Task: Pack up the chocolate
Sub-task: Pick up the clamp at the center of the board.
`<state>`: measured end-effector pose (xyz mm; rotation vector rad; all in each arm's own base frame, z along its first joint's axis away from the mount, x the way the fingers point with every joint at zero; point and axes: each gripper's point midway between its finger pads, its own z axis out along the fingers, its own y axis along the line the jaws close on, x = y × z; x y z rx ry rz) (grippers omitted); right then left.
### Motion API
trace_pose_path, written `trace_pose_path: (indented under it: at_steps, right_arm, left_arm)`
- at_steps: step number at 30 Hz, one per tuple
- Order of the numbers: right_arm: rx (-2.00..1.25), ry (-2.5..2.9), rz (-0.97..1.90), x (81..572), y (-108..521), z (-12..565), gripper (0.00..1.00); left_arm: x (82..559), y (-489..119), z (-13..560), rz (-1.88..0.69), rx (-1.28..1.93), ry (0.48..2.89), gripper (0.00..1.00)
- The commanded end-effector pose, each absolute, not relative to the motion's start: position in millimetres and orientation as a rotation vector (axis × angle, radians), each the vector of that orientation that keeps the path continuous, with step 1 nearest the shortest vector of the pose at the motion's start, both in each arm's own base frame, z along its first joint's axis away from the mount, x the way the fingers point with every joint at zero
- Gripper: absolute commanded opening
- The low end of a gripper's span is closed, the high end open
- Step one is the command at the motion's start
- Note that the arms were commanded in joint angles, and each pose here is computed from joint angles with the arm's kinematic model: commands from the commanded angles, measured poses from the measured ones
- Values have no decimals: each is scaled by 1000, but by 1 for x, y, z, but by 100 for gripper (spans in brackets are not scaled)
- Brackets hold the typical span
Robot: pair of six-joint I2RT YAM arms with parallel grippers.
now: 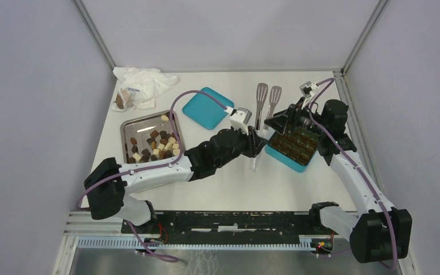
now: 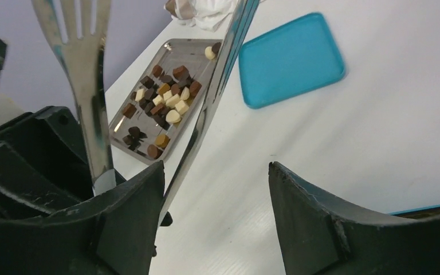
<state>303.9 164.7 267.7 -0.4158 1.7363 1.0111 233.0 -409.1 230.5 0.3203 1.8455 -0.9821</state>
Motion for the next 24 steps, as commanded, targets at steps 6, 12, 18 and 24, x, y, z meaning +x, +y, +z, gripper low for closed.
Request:
trace_pose_path:
  at_steps: [6, 12, 18, 24]
  right_arm:
    - [-337, 1759, 1106, 309, 185, 259, 42]
    - [-280, 1774, 1223, 305, 192, 258, 6]
    - [-240, 1720, 1337, 298, 193, 269, 1]
    - [-240, 1659, 1355, 293, 182, 274, 1]
  left_arm:
    - [246, -417, 251, -795, 327, 1789, 23]
    - [247, -420, 252, -755, 336, 1791, 32]
    - [236, -417, 258, -807, 366, 1759, 69]
    - [209, -390, 271, -928, 412, 1642, 83]
